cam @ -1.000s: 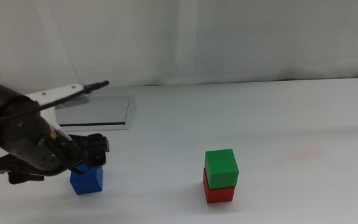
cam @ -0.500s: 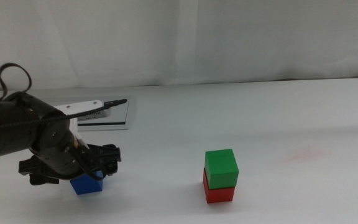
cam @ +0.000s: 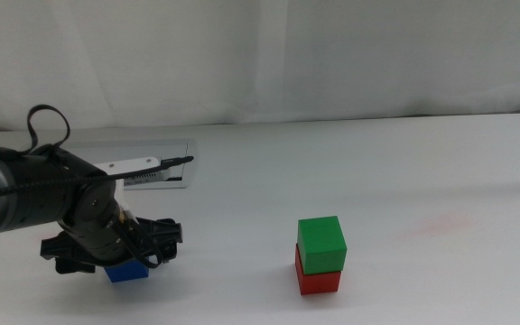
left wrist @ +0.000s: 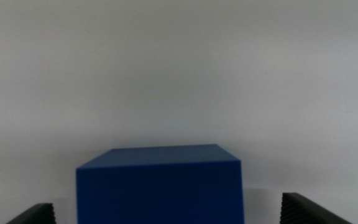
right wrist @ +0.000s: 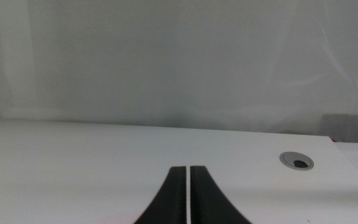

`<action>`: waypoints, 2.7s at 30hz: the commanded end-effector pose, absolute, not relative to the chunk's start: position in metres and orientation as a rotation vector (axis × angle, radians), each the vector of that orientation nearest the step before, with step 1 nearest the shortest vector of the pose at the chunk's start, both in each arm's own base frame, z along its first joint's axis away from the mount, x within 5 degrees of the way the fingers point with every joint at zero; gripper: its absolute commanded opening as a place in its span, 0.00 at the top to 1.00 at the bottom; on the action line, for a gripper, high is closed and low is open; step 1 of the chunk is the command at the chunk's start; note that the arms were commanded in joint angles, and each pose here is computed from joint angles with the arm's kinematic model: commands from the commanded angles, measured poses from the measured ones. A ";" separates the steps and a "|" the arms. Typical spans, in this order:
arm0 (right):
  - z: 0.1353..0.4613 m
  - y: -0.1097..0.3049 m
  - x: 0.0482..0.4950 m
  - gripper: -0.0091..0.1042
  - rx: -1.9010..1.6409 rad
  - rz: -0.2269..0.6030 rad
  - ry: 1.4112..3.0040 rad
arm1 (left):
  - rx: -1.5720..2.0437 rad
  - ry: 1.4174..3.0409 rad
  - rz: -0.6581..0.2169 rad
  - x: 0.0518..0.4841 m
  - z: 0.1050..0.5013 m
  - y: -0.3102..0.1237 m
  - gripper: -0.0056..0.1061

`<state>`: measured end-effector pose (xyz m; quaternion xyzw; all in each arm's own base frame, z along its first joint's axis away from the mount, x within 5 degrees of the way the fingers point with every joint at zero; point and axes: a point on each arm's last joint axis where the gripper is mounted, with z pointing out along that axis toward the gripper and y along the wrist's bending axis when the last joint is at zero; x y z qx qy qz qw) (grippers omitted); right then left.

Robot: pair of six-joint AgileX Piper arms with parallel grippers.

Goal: Stack red cubes first, then green, then blue cubes in a specific spot.

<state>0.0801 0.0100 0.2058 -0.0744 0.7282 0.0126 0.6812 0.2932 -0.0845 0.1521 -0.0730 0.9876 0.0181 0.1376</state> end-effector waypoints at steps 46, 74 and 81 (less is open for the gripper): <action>0.194 0.010 0.079 0.94 -0.170 0.024 1.665 | 0.056 2.652 -0.064 0.213 0.316 -0.312 0.98; 0.194 0.010 0.079 0.94 -0.170 0.024 1.665 | -0.119 2.685 -0.053 0.225 0.272 -0.334 0.98; 0.194 0.010 0.079 0.94 -0.170 0.024 1.665 | -0.139 2.694 -0.061 0.230 0.264 -0.337 0.98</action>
